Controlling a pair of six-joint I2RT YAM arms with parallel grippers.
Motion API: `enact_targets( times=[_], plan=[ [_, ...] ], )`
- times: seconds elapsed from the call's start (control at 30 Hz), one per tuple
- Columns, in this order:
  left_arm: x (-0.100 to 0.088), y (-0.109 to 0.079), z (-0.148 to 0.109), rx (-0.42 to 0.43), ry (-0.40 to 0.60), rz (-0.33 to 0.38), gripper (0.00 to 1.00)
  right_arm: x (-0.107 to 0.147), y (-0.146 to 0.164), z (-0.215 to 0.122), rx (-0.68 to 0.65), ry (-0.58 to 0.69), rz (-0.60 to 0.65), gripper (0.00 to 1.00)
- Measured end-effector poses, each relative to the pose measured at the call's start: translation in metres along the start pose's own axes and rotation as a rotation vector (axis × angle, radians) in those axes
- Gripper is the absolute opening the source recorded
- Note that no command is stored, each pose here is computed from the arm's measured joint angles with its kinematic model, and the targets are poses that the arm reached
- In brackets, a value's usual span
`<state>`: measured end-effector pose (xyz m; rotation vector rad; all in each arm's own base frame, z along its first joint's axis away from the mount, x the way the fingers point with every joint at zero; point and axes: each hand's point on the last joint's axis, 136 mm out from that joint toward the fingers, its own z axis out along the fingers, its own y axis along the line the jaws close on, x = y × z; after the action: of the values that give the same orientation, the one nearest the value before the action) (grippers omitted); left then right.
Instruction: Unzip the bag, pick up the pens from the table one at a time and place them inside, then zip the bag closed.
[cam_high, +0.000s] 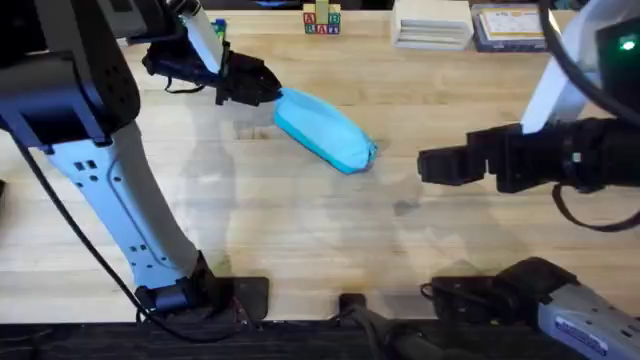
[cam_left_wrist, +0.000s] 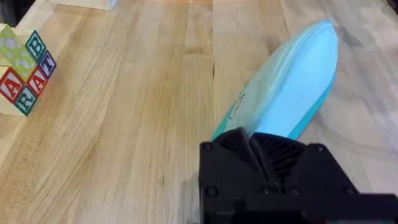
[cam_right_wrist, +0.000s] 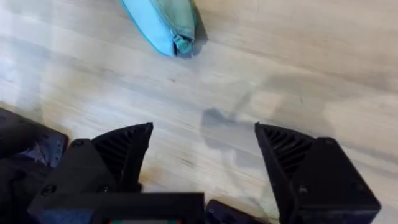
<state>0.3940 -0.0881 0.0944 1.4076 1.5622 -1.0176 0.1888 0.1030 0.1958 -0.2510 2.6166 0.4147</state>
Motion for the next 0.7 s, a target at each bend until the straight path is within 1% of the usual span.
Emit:
enact_targets(
  times=[0.23,0.27,0.3,0.37,0.53,0.67,0.7],
  plan=[
    [0.000,0.000,0.000,0.000,0.000,0.001,0.042,-0.019,0.009,-0.022,-0.021,-0.087,-0.082,0.998],
    [0.000,0.000,0.000,0.000,0.000,0.000,0.042,-0.021,0.011,-0.024,-0.025,-0.097,-0.101,0.998],
    [0.000,0.000,0.000,0.000,0.000,0.000,0.042,-0.028,0.017,-0.029,-0.037,-0.127,-0.151,0.998],
    [0.000,0.000,0.000,0.000,0.000,0.000,0.042,-0.035,0.020,-0.031,-0.044,-0.156,-0.176,0.998],
    [0.000,0.000,0.000,0.000,0.000,0.000,0.042,-0.050,0.025,-0.036,-0.054,-0.218,-0.210,0.998],
    [0.000,0.000,0.000,0.000,0.000,0.000,0.042,-0.053,0.026,-0.037,-0.055,-0.233,-0.220,0.998],
    [0.000,0.000,0.000,0.000,0.000,0.002,0.058,-0.053,0.026,-0.037,-0.055,-0.233,-0.221,0.998]
  ],
)
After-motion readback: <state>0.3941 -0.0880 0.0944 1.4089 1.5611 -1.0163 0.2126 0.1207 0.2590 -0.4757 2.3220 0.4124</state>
